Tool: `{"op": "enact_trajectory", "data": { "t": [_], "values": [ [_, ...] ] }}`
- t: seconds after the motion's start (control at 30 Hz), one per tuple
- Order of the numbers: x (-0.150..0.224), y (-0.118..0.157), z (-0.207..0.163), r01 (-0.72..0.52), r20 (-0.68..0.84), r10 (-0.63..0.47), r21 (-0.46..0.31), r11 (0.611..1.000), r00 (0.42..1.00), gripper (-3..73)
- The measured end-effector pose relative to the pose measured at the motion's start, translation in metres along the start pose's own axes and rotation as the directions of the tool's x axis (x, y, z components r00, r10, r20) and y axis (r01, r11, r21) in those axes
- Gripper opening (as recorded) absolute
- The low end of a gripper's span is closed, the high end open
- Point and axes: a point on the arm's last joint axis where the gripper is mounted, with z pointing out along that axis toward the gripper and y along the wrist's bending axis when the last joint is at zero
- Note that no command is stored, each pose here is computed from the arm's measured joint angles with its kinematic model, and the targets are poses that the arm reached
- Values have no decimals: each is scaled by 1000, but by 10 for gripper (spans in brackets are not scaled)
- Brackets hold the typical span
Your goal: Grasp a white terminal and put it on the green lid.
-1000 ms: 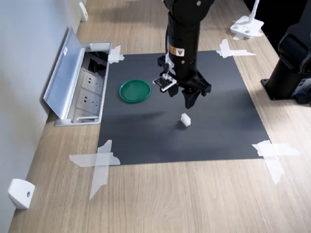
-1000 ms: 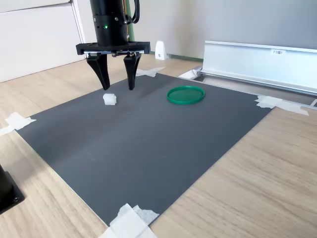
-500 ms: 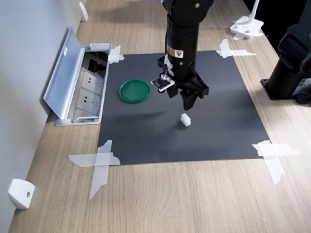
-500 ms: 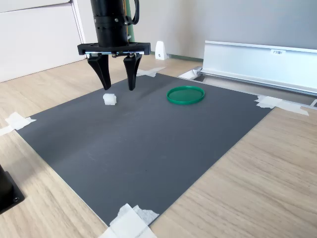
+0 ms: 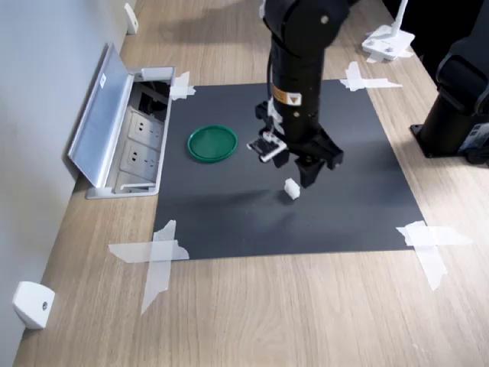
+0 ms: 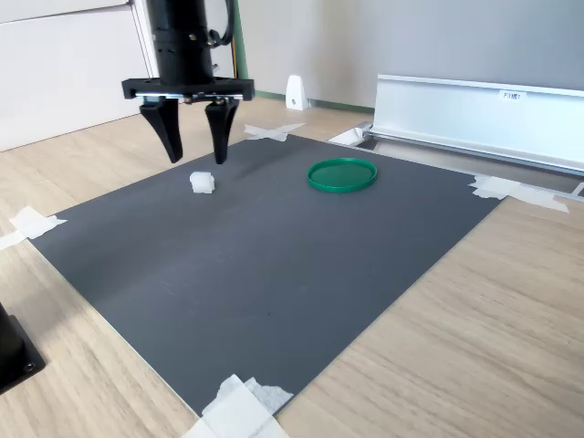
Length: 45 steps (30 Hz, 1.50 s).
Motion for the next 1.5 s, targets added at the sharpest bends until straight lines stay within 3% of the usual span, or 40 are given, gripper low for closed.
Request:
{"op": "enact_trajectory", "data": {
  "t": [1.07,1.2,1.5],
  "values": [
    [-7,-3,36,7,-84,-5,19,1000,996,575],
    [-7,-3,39,7,-92,-5,17,1000,996,531],
    [-8,-2,39,1,-83,0,12,1000,997,318]
  ]
}}
